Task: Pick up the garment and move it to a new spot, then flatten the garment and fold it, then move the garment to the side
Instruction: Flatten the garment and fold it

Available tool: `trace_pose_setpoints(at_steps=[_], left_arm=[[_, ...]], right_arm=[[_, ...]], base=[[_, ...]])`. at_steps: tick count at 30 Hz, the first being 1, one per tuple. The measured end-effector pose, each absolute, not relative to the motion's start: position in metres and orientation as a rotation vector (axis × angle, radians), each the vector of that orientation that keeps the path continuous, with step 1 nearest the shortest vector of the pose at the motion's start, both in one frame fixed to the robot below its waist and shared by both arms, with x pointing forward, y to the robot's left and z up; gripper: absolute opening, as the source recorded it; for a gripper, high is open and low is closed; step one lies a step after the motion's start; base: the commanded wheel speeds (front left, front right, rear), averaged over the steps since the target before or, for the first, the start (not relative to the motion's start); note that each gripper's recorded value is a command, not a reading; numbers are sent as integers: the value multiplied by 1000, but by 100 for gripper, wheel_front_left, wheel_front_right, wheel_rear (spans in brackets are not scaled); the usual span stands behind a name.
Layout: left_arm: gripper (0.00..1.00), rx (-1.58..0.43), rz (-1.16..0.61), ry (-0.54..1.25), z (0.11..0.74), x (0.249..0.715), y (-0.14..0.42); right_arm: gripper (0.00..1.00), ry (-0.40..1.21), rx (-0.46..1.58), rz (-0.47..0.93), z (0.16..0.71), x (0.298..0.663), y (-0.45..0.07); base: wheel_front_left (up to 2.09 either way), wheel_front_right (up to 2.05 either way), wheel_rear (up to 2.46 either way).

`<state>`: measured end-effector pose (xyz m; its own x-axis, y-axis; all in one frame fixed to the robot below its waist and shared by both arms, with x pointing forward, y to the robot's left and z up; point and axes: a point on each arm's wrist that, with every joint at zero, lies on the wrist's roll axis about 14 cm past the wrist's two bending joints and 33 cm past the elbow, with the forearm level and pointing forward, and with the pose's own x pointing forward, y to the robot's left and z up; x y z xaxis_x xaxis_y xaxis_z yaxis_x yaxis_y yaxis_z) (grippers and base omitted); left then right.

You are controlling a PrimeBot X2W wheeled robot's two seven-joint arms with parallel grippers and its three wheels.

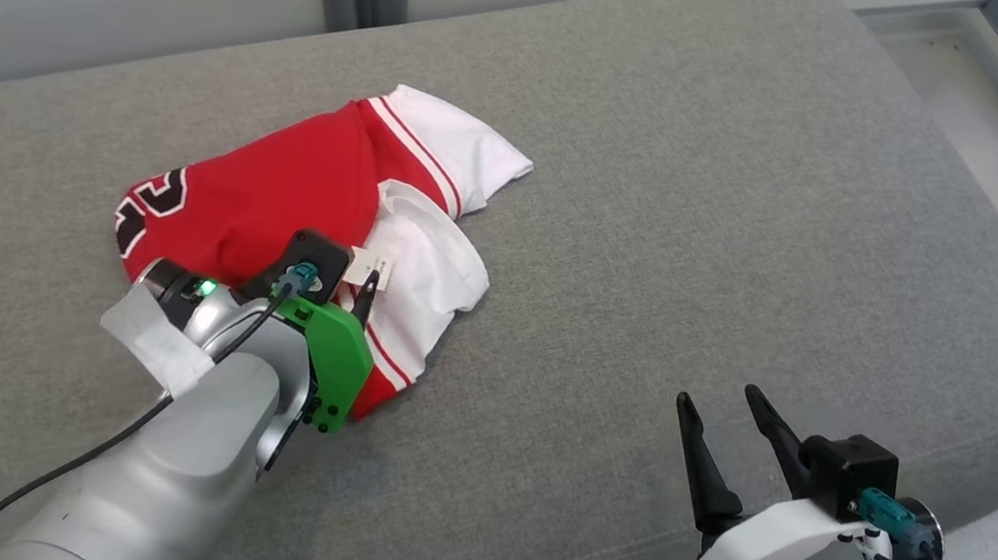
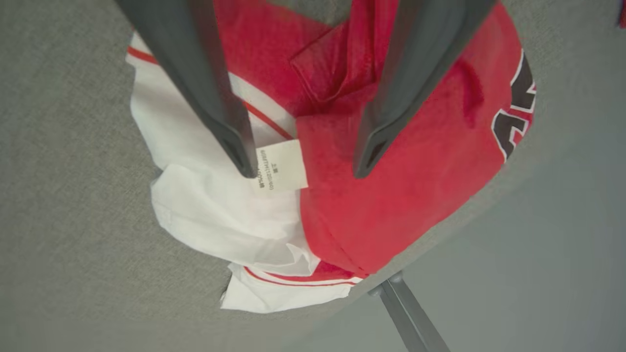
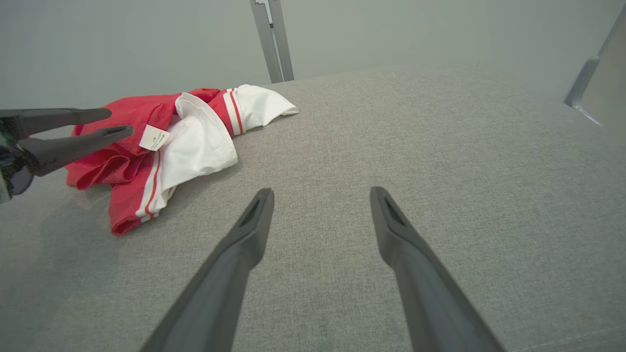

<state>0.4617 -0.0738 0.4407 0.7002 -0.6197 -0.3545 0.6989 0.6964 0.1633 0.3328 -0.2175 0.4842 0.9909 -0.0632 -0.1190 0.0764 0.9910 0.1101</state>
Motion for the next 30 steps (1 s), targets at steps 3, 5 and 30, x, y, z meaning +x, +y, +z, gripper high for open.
trace_pose_setpoints(at_steps=[3,5,30], left_arm=[[100,306,-761,321,428,465,-80],[100,311,-772,340,421,467,-83],[0,143,-612,121,492,522,-56]], right_arm=[[100,134,116,-101,478,330,-226],[100,144,117,-116,474,329,-230],[100,138,135,-74,469,349,-220]], base=[[0,0,0],[0,0,0],[0,0,0]])
